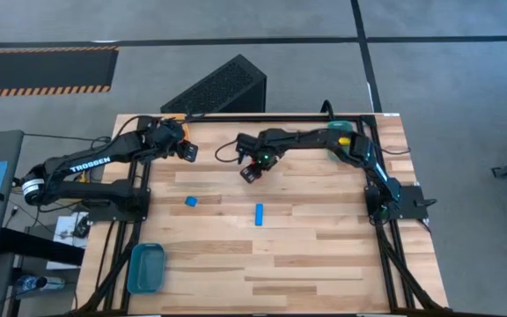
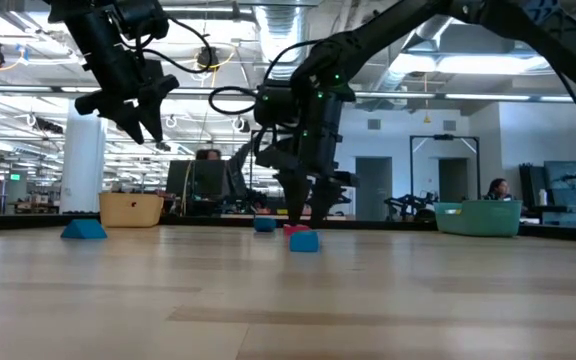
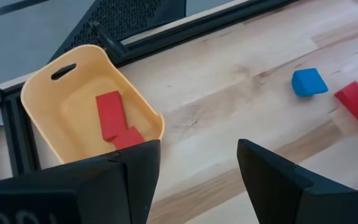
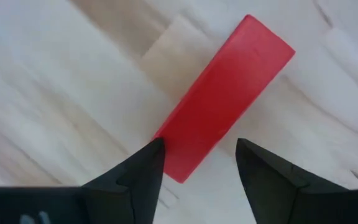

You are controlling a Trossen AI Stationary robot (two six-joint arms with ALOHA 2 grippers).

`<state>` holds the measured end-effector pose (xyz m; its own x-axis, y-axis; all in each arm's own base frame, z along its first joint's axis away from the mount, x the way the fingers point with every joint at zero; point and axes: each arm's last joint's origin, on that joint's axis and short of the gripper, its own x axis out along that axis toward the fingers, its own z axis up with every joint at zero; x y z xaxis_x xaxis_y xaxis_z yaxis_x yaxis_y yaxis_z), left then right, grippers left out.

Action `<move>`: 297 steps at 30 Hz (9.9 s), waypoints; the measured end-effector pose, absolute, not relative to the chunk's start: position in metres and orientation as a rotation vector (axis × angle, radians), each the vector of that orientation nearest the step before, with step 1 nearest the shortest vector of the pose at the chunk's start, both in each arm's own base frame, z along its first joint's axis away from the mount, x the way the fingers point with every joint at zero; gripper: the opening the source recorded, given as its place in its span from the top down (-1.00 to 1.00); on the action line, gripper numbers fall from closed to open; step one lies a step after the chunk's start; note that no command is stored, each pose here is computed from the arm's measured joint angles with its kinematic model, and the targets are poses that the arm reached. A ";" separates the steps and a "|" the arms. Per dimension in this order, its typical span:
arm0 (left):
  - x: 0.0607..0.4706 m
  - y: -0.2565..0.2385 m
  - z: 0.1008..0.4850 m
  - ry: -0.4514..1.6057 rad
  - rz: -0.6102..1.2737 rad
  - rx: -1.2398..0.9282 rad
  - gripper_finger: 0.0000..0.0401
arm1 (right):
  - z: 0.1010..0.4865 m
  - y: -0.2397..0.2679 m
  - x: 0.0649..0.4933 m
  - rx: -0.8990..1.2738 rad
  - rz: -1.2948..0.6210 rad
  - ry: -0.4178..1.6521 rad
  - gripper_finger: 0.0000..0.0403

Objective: Sort & place blocks by color
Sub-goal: Put the red block into the orange bin

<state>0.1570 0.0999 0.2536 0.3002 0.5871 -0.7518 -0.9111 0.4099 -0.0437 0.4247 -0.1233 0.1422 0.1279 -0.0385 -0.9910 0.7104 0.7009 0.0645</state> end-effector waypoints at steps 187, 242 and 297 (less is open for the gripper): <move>0.192 0.073 0.281 0.012 0.171 -0.326 -0.23 | 0.315 -0.071 0.392 0.118 -0.351 0.581 0.39; 0.179 0.055 0.327 -0.106 0.261 0.003 -0.55 | 0.348 -0.069 0.410 0.043 -0.255 0.413 0.39; 0.156 0.092 0.289 0.235 0.733 -0.230 0.51 | 0.335 -0.071 0.403 0.230 -0.304 0.543 -0.04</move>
<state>0.1559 0.0918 0.2886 0.7193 0.6309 -0.2908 -0.6822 0.7204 -0.1247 0.4026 -0.0707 0.3347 0.8132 -0.2221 -0.5380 0.3428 0.9298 0.1342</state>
